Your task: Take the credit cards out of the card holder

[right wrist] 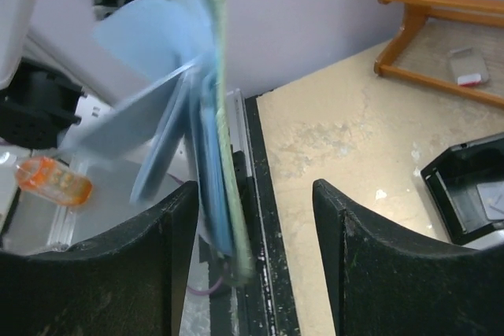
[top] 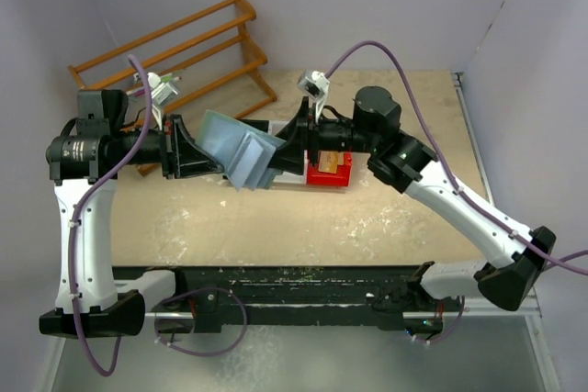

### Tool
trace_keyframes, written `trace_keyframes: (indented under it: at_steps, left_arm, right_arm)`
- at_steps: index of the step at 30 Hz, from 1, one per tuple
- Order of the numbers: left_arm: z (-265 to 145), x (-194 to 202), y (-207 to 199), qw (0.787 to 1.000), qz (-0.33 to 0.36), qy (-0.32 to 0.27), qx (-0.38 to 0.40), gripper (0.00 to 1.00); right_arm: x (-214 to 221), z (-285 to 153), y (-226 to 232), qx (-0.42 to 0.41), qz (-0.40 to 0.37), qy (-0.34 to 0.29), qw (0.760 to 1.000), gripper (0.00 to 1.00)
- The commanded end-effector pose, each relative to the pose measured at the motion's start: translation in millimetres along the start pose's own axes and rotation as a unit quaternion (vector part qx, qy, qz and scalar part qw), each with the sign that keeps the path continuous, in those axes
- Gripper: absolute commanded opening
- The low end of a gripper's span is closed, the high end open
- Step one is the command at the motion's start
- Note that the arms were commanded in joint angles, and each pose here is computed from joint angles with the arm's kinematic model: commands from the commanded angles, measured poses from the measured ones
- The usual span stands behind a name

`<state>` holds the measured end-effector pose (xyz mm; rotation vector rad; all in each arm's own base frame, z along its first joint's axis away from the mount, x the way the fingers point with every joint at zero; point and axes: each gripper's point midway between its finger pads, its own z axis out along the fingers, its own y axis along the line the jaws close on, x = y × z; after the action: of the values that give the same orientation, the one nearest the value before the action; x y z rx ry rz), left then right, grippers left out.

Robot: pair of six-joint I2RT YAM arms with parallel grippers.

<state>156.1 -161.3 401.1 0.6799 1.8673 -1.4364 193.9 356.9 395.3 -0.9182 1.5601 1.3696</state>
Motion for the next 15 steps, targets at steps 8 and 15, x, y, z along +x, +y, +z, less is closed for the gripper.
trace_keyframes:
  at_steps: [8, 15]
  left_arm:
    - [-3.4, -6.9, -16.4, 0.999, 0.047, -0.007, 0.007, 0.00]
    - [-3.8, -9.2, -22.3, 0.999, 0.048, -0.008, 0.017, 0.00]
  right_arm:
    - [-11.1, 16.1, -60.0, 0.154, 0.099, -0.016, 0.983, 0.56]
    - [-4.0, -4.5, 17.2, -0.039, 0.005, -0.003, 0.999, 0.57]
